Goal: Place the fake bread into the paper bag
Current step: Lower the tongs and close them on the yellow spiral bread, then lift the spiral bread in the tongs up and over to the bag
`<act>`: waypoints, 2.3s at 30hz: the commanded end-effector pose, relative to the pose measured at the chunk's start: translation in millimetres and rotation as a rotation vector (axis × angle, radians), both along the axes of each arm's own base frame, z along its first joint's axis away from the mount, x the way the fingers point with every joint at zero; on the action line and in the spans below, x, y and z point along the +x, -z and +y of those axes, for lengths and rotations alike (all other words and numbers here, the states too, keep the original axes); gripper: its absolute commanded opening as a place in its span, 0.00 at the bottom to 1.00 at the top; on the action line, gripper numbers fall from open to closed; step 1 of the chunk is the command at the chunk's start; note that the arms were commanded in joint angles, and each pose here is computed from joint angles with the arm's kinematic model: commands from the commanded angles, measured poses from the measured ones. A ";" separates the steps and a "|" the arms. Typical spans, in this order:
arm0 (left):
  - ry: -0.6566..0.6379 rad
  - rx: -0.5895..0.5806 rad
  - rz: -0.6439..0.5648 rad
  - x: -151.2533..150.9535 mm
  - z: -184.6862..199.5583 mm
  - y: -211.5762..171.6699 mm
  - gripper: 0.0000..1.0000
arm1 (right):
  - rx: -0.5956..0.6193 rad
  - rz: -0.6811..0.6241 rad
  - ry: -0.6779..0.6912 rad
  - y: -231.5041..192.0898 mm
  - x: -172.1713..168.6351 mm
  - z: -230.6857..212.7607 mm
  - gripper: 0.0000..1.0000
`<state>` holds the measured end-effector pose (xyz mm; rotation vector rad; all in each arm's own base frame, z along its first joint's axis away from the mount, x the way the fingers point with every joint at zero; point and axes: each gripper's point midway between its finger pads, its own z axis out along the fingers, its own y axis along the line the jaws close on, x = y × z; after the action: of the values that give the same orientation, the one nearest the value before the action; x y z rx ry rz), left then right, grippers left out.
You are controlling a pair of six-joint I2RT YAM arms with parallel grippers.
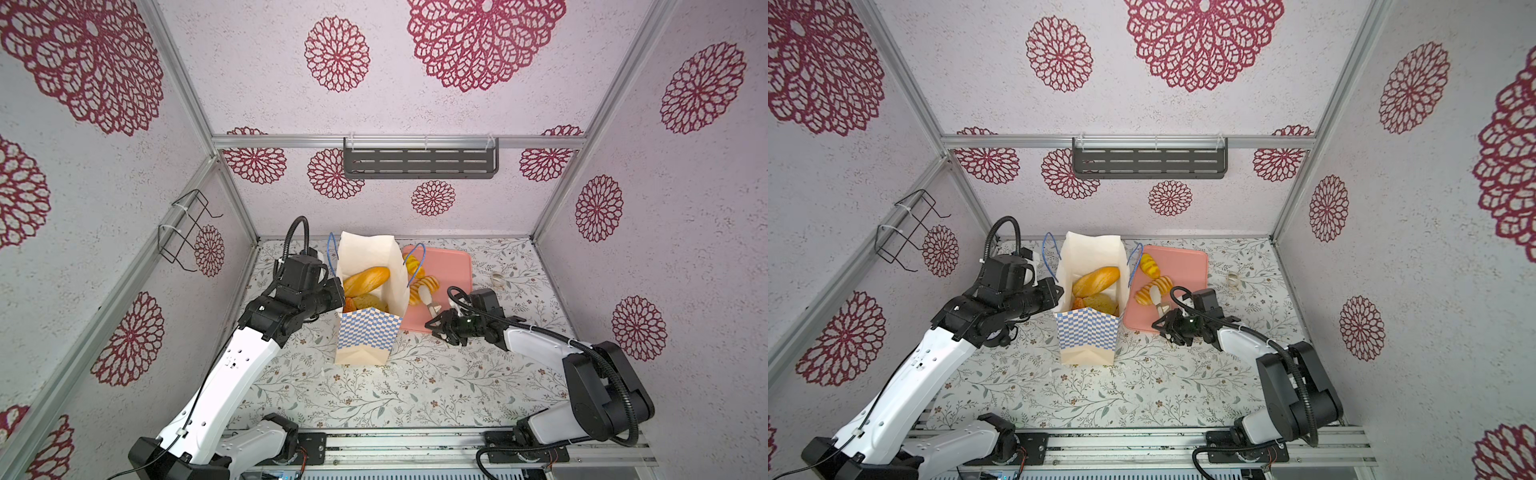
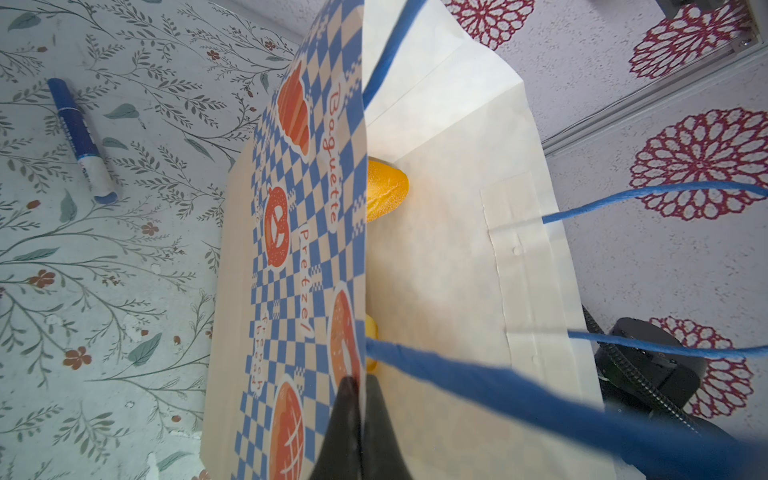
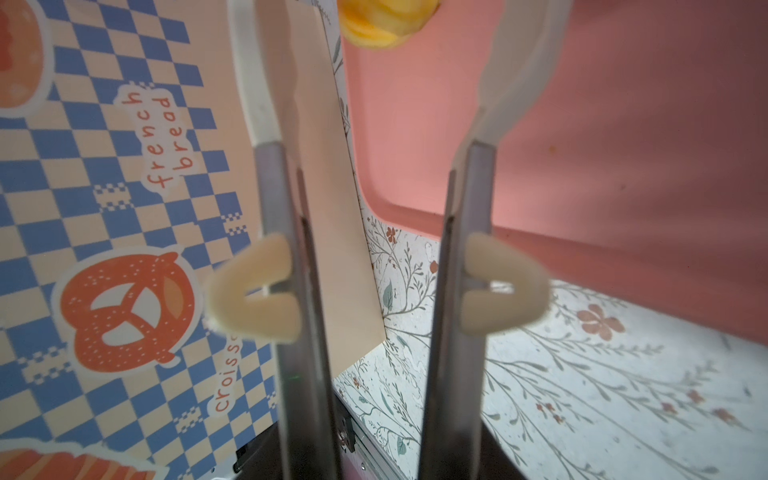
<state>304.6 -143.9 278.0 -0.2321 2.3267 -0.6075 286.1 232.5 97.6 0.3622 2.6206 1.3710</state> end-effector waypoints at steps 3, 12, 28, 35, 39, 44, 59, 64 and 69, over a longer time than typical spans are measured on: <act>0.014 -0.040 -0.064 4.3 -6.8 -19.1 0.00 | 0.041 -0.054 -0.010 -11.8 16.3 7.7 0.44; 0.019 -0.036 -0.062 2.8 -6.8 -20.0 0.00 | 0.038 -0.043 -0.010 -3.7 27.8 10.9 0.44; 0.012 -0.048 -0.070 -2.1 -4.6 -22.0 0.00 | 0.051 -0.028 -0.015 1.9 34.9 10.3 0.21; 0.010 -0.045 -0.068 -3.0 -3.5 -21.2 0.00 | 0.049 -0.044 -0.006 -1.3 33.7 6.5 0.00; 0.011 -0.044 -0.067 -2.9 -3.7 -21.0 0.00 | 0.040 -0.058 0.000 -8.2 28.7 3.0 0.00; 0.007 -0.040 -0.066 -3.4 -2.7 -20.0 0.00 | -0.015 -0.100 0.006 -22.0 19.5 -7.6 0.00; 0.009 -0.037 -0.065 -1.2 -3.5 -19.8 0.00 | -0.200 -0.308 0.063 -84.7 7.6 -44.8 0.00; 0.009 -0.035 -0.066 -0.4 -3.6 -20.5 0.00 | -0.254 -0.406 0.095 -118.8 10.5 -56.6 0.00; 0.008 -0.038 -0.066 -0.3 -3.7 -20.7 0.00 | -0.302 -0.485 0.115 -147.4 13.2 -65.8 0.00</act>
<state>301.3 -143.4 282.1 -0.2313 2.3174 -0.6198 293.0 177.3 214.8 0.1805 2.3985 0.9559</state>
